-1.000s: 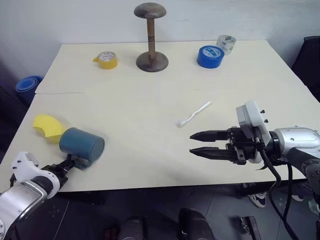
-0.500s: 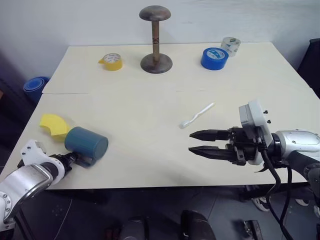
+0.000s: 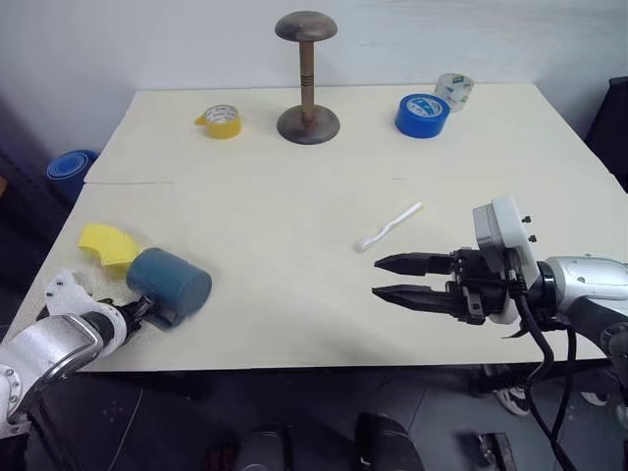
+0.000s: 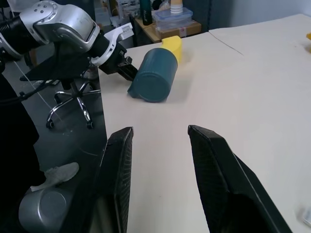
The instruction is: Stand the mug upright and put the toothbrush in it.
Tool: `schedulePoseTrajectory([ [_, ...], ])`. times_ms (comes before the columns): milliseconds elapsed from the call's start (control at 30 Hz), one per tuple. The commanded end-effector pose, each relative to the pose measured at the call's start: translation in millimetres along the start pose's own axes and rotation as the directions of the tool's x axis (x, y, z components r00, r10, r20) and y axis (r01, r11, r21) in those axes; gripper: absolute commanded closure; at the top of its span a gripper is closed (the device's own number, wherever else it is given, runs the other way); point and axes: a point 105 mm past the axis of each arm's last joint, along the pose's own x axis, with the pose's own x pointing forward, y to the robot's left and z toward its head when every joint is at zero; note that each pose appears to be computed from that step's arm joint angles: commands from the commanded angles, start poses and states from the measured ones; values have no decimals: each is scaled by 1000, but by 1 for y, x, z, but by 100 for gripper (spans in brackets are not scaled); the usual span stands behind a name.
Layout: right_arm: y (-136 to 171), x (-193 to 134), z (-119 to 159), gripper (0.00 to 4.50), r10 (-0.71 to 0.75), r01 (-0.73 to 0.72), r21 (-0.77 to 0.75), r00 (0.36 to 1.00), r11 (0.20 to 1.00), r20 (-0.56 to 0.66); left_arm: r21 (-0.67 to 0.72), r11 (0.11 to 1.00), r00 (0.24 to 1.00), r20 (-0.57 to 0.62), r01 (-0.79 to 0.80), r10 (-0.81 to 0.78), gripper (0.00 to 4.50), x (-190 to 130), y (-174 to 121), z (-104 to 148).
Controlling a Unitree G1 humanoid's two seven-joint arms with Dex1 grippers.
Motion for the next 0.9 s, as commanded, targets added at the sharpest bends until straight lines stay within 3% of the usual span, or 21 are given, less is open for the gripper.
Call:
schedulePoseTrajectory([
  [33, 0, -6, 10, 269, -29, 30, -55, 1000, 998, 8, 246, 968, 997, 52, 46, -61, 445, 0, -18, 5],
  [133, -3, -9, 10, 269, -56, 57, -53, 998, 997, 9, 432, 887, 956, 153, 164, -252, 445, -12, -58, 25],
  [300, -7, -12, 10, 269, -100, 101, -55, 995, 993, 17, 574, 766, 858, 201, 288, -473, 445, -25, -102, 36],
  [400, -15, -15, 9, 269, -180, 182, -39, 983, 983, 46, 751, 584, 748, 187, 308, -636, 445, -26, -149, 37],
  [533, -18, -15, 2, 269, -259, 261, -28, 964, 965, 54, 862, 438, 662, 175, 255, -729, 445, -7, -183, 35],
  [633, -20, -16, 1, 269, -293, 295, -24, 954, 955, 64, 902, 373, 591, 184, 216, -785, 445, -3, -199, 33],
  [767, -22, -19, 1, 269, -348, 348, 5, 934, 937, 85, 948, 258, 531, 123, 188, -839, 445, 12, -215, 8],
  [900, -18, -21, 1, 269, -353, 354, 7, 932, 935, 81, 943, 275, 517, 143, 188, -844, 445, 29, -212, -8],
])
